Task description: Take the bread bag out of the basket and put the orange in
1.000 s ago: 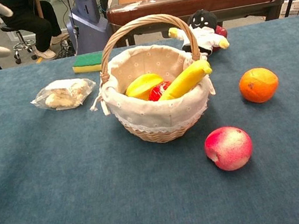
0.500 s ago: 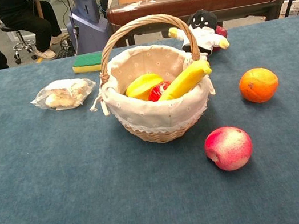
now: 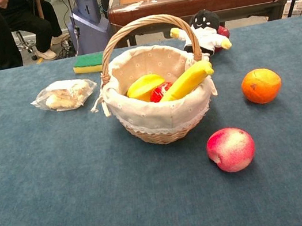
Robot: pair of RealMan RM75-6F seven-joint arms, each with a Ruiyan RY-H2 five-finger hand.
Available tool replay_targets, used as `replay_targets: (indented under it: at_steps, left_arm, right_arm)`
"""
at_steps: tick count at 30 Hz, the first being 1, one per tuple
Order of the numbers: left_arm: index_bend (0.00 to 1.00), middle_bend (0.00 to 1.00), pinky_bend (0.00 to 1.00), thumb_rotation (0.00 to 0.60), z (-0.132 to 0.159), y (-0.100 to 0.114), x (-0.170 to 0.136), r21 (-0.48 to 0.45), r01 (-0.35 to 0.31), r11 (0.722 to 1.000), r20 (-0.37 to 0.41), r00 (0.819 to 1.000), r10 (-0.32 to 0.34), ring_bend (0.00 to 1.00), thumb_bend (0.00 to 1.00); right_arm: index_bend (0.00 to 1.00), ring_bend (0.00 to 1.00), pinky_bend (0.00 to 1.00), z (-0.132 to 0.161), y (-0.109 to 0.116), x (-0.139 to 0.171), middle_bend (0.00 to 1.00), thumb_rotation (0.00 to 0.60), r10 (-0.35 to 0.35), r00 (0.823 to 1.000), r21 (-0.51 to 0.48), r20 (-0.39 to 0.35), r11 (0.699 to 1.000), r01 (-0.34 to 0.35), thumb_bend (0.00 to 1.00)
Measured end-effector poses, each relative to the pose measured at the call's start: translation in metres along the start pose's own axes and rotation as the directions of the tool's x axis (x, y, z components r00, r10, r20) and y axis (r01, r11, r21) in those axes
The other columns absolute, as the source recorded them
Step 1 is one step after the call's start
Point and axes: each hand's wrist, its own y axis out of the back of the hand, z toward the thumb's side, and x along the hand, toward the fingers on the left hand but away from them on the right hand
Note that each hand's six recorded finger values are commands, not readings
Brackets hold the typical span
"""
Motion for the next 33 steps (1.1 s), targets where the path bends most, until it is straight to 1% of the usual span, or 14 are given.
replay_targets:
  at_steps: [4, 10, 13, 18, 24, 27, 29, 30, 33]
  left_arm:
    - [0.19, 0.18, 0.16, 0.600, -0.002, 0.001, -0.005, 0.000, -0.002, 1.000, 0.003, 1.000, 0.002, 0.08, 0.14]
    - [0.19, 0.18, 0.16, 0.600, -0.003, 0.002, -0.011, -0.006, -0.006, 1.000, 0.007, 1.000, 0.006, 0.08, 0.14]
    - [0.19, 0.18, 0.16, 0.600, -0.006, 0.003, -0.013, -0.028, -0.003, 1.000, 0.000, 1.000, 0.003, 0.08, 0.13]
    - [0.19, 0.18, 0.16, 0.600, -0.011, 0.003, -0.017, -0.033, -0.001, 0.999, -0.012, 1.000, 0.001, 0.08, 0.13]
    - [0.19, 0.18, 0.16, 0.600, -0.016, 0.003, -0.020, -0.047, 0.006, 0.999, -0.026, 1.000, -0.007, 0.08, 0.14]
    - [0.19, 0.18, 0.16, 0.600, -0.016, 0.004, -0.021, -0.052, 0.002, 0.999, -0.028, 1.000, -0.003, 0.08, 0.14]
    - [0.19, 0.18, 0.16, 0.600, -0.016, 0.005, -0.022, -0.054, 0.001, 0.999, -0.027, 1.000, -0.003, 0.08, 0.13]
    - [0.19, 0.18, 0.16, 0.600, -0.015, 0.005, -0.022, -0.054, 0.002, 0.999, -0.027, 1.000, -0.003, 0.08, 0.13]
    - [0.19, 0.18, 0.16, 0.600, -0.015, 0.004, -0.022, -0.056, 0.003, 0.998, -0.027, 1.000, -0.005, 0.08, 0.13]
  right_arm:
    - [0.10, 0.13, 0.36, 0.012, -0.008, -0.027, 0.13, 0.600, 0.047, 0.999, 0.018, -0.022, 0.999, -0.047, 0.15]
    - [0.10, 0.13, 0.36, 0.026, -0.016, -0.063, 0.13, 0.600, 0.078, 0.996, 0.052, -0.038, 0.996, -0.076, 0.16]
    - [0.10, 0.13, 0.36, 0.031, -0.019, -0.077, 0.13, 0.600, 0.089, 0.995, 0.066, -0.036, 0.994, -0.086, 0.16]
    - [0.10, 0.13, 0.36, 0.039, -0.030, -0.097, 0.13, 0.600, 0.114, 0.993, 0.074, -0.030, 0.991, -0.112, 0.17]
    - [0.10, 0.13, 0.36, 0.049, -0.044, -0.119, 0.16, 0.600, 0.138, 0.990, 0.074, -0.025, 0.988, -0.136, 0.20]
    - [0.14, 0.15, 0.36, 0.055, -0.051, -0.128, 0.21, 0.600, 0.145, 0.989, 0.077, -0.030, 0.987, -0.142, 0.24]
    - [0.18, 0.19, 0.39, 0.060, -0.056, -0.134, 0.24, 0.600, 0.146, 0.989, 0.076, -0.038, 0.987, -0.142, 0.26]
    - [0.21, 0.21, 0.42, 0.062, -0.058, -0.135, 0.26, 0.600, 0.145, 0.989, 0.077, -0.043, 0.987, -0.141, 0.27]
    - [0.33, 0.30, 0.53, 0.067, -0.061, -0.137, 0.33, 0.600, 0.140, 0.988, 0.085, -0.062, 0.987, -0.134, 0.30]
